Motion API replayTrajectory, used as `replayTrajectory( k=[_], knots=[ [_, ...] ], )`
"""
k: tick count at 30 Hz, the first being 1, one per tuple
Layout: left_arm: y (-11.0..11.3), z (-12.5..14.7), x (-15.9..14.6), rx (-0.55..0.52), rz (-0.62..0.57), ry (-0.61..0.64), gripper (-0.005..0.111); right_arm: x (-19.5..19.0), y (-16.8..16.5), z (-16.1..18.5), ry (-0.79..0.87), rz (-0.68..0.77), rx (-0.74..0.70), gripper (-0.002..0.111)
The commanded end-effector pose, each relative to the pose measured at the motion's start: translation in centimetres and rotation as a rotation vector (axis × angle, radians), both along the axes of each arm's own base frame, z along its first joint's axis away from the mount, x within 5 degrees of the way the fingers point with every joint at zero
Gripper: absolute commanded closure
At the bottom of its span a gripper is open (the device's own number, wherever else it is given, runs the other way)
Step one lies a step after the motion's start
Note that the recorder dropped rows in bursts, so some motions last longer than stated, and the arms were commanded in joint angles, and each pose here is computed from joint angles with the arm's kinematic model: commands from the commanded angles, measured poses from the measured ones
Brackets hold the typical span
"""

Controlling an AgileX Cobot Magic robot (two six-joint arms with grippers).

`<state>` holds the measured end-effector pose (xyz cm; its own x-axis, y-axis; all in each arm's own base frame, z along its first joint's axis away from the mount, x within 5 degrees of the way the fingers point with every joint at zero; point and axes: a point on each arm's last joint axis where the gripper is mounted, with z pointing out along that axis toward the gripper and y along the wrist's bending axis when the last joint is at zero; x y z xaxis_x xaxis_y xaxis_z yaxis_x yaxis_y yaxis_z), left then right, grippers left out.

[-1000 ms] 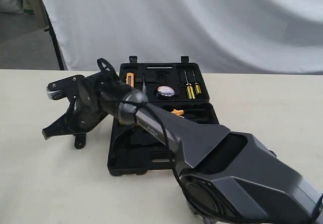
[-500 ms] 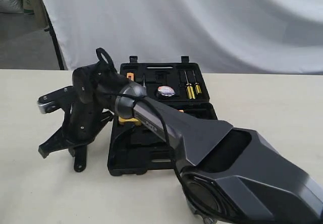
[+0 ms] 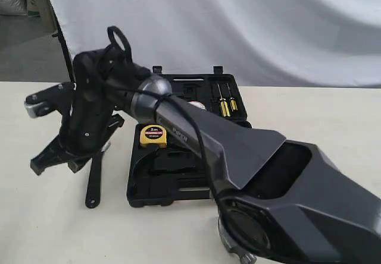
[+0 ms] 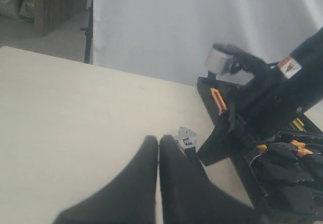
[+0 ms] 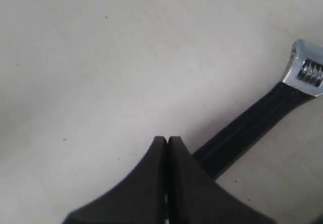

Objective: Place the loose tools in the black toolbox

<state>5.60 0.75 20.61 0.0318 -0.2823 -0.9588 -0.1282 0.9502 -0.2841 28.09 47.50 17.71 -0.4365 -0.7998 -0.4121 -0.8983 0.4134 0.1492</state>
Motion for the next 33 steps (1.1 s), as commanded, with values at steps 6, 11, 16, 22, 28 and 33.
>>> replayTrajectory(
  k=[6,11,16,22,28,33],
  knots=[
    [0.1,0.2,-0.1,0.002,0.026,-0.013,0.106,2.2,-0.5,-4.9,-0.09,-0.062,-0.105,0.109],
    [0.1,0.2,-0.1,0.002,0.026,-0.013,0.106,1.8,-0.9,-6.4,-0.039,-0.052,-0.173,0.109],
    [0.1,0.2,-0.1,0.002,0.026,-0.013,0.106,0.8,-0.3,-5.1,0.057,-0.045,-0.09,0.109],
    [0.1,0.2,-0.1,0.002,0.026,-0.013,0.106,-0.3,0.2,-1.1,0.04,-0.021,-0.017,0.109],
    [0.1,0.2,-0.1,0.002,0.026,-0.013,0.106,-0.8,-0.3,1.7,0.015,-0.014,0.003,0.109],
    [0.1,0.2,-0.1,0.002,0.026,-0.013,0.106,-0.4,-0.1,-1.6,0.032,-0.024,-0.058,0.109]
  ],
)
